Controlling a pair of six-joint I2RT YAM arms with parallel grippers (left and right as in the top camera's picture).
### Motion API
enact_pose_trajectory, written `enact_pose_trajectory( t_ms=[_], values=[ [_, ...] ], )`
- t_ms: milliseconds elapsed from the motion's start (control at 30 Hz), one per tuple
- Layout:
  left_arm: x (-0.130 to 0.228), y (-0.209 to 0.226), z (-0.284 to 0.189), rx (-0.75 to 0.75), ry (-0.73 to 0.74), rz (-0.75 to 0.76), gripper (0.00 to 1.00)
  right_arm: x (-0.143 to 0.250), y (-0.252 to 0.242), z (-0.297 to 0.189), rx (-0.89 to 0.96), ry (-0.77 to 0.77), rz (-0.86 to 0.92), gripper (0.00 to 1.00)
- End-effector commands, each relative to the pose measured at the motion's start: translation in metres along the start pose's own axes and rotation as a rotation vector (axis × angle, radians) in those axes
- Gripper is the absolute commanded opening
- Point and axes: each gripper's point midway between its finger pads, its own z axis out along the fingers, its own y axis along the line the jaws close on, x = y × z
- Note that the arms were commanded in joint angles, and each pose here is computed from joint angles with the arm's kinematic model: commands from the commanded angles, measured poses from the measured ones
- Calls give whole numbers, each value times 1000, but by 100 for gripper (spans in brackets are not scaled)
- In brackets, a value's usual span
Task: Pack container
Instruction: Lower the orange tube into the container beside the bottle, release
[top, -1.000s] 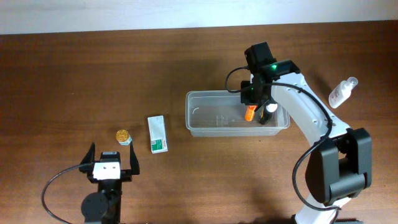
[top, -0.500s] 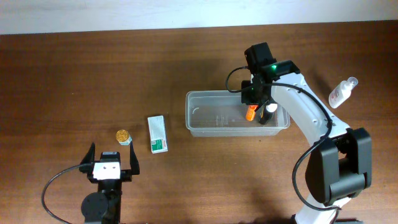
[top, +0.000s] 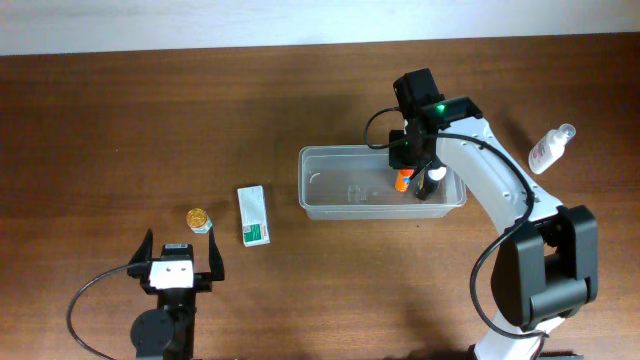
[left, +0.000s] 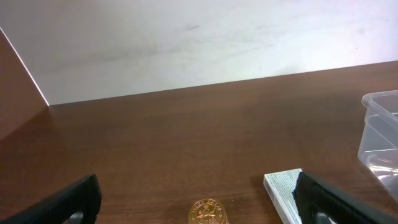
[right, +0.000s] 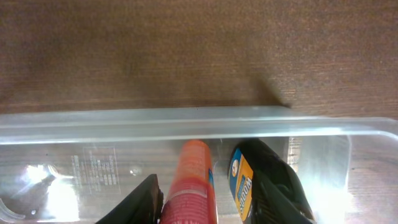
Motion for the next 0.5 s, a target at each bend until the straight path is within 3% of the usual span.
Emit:
enact_pose_trajectory(
  t_ms=[0,233,467],
  values=[
    [0,-1,0,6,-4,13,99,-6,-2,-14,8,-37,4,40],
    [0,-1,0,6,-4,13,99,-30,-1,-53,-16,-142,-27,46],
    [0,-1,0,6,-4,13,99,-71,-25,-137,-41,-334,23,50]
  ],
)
